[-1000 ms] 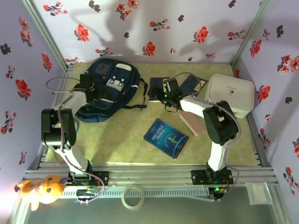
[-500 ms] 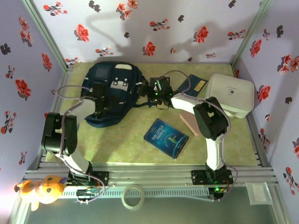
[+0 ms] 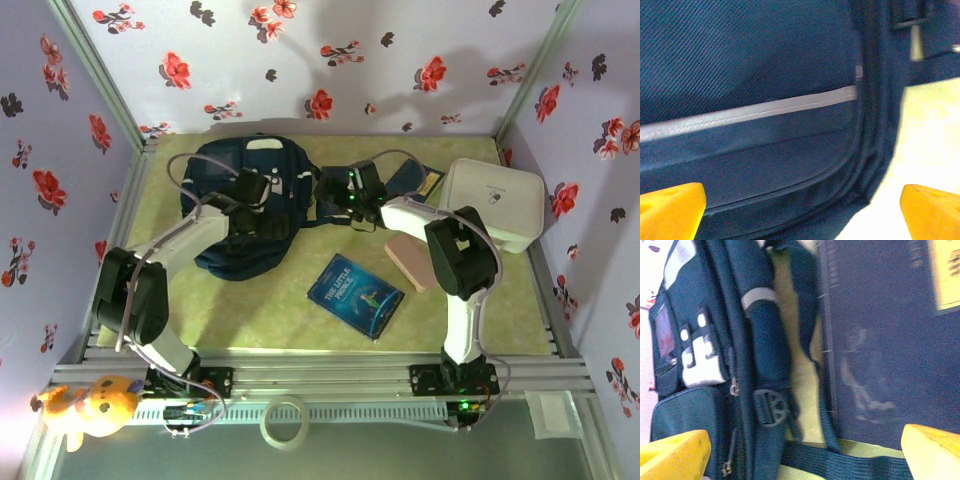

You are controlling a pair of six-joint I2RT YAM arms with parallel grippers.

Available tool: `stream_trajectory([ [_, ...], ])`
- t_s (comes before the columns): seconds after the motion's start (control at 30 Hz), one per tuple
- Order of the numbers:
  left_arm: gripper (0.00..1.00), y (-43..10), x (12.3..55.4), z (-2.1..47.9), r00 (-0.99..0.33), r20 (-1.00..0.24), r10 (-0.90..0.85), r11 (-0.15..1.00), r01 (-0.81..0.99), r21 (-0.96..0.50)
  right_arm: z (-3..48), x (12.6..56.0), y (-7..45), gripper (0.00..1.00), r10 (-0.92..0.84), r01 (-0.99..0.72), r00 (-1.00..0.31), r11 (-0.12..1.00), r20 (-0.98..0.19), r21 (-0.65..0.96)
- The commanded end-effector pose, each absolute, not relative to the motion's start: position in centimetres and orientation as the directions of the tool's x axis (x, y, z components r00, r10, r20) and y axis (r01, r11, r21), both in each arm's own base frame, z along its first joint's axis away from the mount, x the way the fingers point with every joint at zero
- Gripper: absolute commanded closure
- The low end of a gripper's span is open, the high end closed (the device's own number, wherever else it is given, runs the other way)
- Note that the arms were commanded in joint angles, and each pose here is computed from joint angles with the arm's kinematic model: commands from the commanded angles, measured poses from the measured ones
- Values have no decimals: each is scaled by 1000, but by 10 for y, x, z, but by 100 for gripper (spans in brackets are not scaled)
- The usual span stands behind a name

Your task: Pack the student bag

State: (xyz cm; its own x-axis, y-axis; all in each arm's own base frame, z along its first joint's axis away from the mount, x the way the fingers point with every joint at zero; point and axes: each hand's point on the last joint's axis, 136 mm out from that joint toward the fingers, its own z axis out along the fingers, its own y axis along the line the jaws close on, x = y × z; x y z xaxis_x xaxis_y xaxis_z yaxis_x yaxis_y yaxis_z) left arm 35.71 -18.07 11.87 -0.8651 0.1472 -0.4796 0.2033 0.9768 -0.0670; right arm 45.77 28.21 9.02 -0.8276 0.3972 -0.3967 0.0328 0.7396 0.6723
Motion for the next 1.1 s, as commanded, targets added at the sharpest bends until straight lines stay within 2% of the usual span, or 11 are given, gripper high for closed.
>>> stream_trajectory([
  [0.0,0,-197,356,125,-795,-461,395,911,404,83,104,461,261,1,459,67,-789,726,-409,684],
  [0.07,4,-206,360,120,-777,-439,451,888,441,131,104,459,255,1,466,74,-783,727,-412,683],
  [0.17,20,-210,368,110,-794,-381,473,880,448,160,107,455,252,1,456,56,-778,735,-432,675],
  [0.3,28,-211,379,102,-816,-340,468,883,426,196,111,450,240,1,461,53,-751,756,-473,653],
  [0.4,39,-208,385,97,-826,-320,463,884,407,229,113,447,235,1,458,49,-740,767,-493,640],
  [0.53,47,-207,388,83,-840,-280,464,881,404,248,112,446,236,1,448,45,-748,770,-489,636],
  [0.8,56,-193,391,64,-861,-226,456,868,374,327,109,444,236,1,445,49,-753,772,-484,633],
  [0.93,75,-191,394,69,-859,-239,452,867,360,345,109,444,236,1,445,49,-754,772,-483,634],
  [1.07,89,-192,397,100,-840,-308,448,878,346,331,118,444,246,1,419,-23,-756,750,-503,661],
])
